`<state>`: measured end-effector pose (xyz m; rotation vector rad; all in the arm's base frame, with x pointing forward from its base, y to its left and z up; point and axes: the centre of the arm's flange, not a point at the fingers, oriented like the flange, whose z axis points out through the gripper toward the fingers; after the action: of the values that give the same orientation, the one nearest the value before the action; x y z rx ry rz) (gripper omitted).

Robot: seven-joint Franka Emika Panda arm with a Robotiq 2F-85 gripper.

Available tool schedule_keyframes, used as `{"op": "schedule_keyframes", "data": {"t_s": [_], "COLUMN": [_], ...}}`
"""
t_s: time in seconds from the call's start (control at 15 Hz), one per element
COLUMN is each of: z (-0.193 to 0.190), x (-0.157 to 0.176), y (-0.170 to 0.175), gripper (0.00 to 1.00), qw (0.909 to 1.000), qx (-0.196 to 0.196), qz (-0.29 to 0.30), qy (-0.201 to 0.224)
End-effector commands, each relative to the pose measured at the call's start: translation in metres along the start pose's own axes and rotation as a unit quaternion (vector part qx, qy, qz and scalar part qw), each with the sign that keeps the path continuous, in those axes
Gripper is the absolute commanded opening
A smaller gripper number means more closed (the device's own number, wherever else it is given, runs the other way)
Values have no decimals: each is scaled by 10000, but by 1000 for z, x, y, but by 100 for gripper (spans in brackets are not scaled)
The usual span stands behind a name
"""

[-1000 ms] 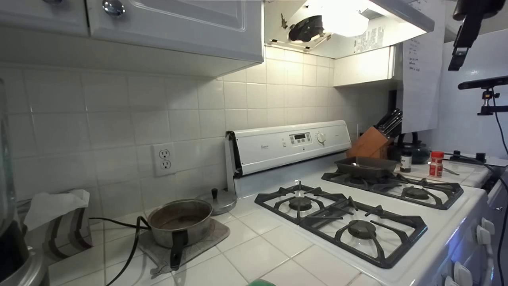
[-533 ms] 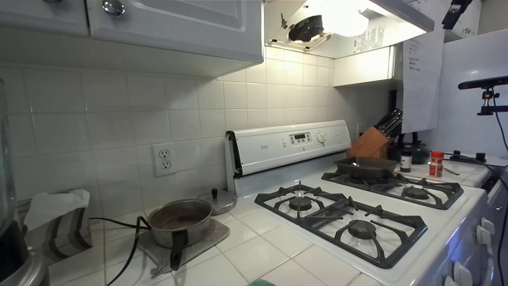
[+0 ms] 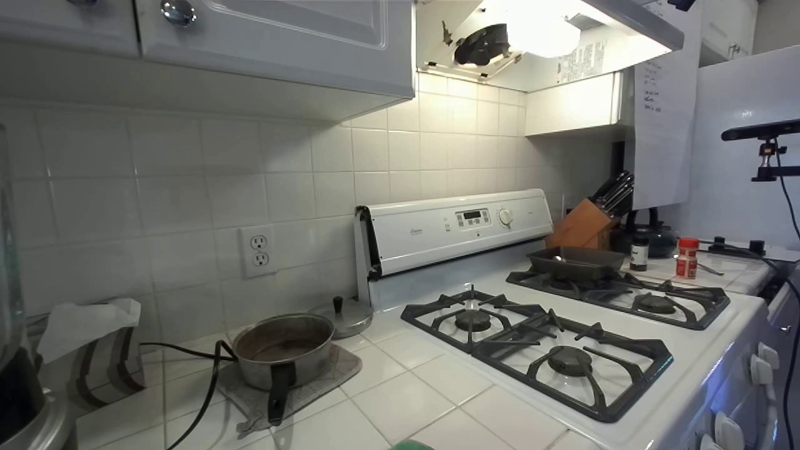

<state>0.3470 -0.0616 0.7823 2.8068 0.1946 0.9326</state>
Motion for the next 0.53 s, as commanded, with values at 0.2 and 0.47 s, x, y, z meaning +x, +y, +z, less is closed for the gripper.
{"op": "schedule_keyframes", "data": {"t_s": [0.2,0.47], "z": [0,0], "x": [19,22], "y": [7,2], "gripper": [100,100], "qw": [9997,9996], "qx": [-73,-83], "qz": [-152,-207], "qy": [155,165]}}
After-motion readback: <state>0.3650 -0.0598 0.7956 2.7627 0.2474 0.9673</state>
